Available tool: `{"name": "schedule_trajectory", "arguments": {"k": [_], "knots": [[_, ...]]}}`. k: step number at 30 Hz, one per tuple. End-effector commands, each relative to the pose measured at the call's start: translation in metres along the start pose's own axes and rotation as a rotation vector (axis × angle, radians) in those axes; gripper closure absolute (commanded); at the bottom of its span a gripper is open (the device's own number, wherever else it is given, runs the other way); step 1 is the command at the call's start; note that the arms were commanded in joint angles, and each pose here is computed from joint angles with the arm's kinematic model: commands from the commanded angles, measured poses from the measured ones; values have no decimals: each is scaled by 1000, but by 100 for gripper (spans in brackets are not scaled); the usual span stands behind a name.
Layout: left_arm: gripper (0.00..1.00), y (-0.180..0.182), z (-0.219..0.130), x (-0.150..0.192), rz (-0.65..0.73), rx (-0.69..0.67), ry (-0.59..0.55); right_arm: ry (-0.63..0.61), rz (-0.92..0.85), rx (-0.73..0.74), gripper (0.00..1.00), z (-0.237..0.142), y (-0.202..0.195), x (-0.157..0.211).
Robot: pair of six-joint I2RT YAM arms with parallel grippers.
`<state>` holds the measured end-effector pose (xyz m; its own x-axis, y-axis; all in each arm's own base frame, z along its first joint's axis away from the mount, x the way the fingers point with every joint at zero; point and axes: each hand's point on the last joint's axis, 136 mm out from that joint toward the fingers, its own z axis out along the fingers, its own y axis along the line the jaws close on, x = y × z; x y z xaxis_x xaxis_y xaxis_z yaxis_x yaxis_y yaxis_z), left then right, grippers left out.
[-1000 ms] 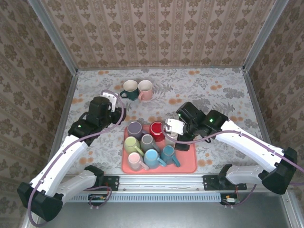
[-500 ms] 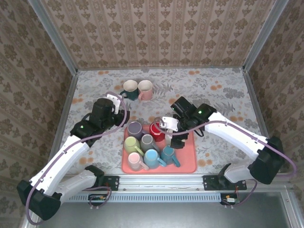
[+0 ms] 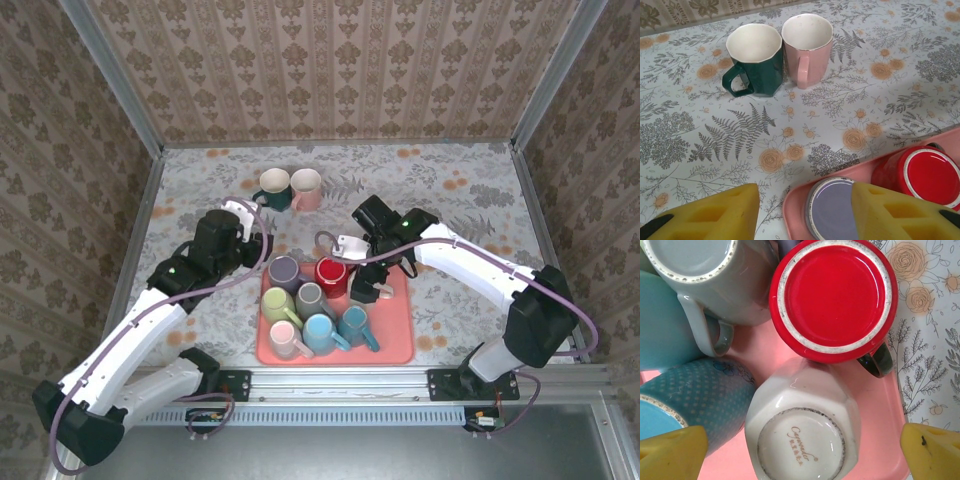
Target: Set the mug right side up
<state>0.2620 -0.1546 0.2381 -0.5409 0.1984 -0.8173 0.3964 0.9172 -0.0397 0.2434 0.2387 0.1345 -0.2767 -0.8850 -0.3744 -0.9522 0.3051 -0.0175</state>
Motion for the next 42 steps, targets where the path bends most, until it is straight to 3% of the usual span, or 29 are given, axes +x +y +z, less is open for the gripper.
{"name": "schedule_trajectory", "arguments": {"k": [1, 15, 20, 32, 42], "knots": [[48, 2, -3, -2, 22, -17, -21, 17, 29, 17, 0, 11, -6, 0], [47, 2, -3, -2, 31, -23, -26, 141, 108, 93, 11, 39, -23, 29], [47, 2, -4, -3, 31, -23, -27, 172, 150, 104, 22, 43, -25, 38], [46, 0, 0, 0, 31, -14, -15, 214, 197, 131, 18, 50, -25, 53], [46, 0, 2, 2, 28, -18, -8, 235, 202, 100, 29, 59, -21, 51]]}}
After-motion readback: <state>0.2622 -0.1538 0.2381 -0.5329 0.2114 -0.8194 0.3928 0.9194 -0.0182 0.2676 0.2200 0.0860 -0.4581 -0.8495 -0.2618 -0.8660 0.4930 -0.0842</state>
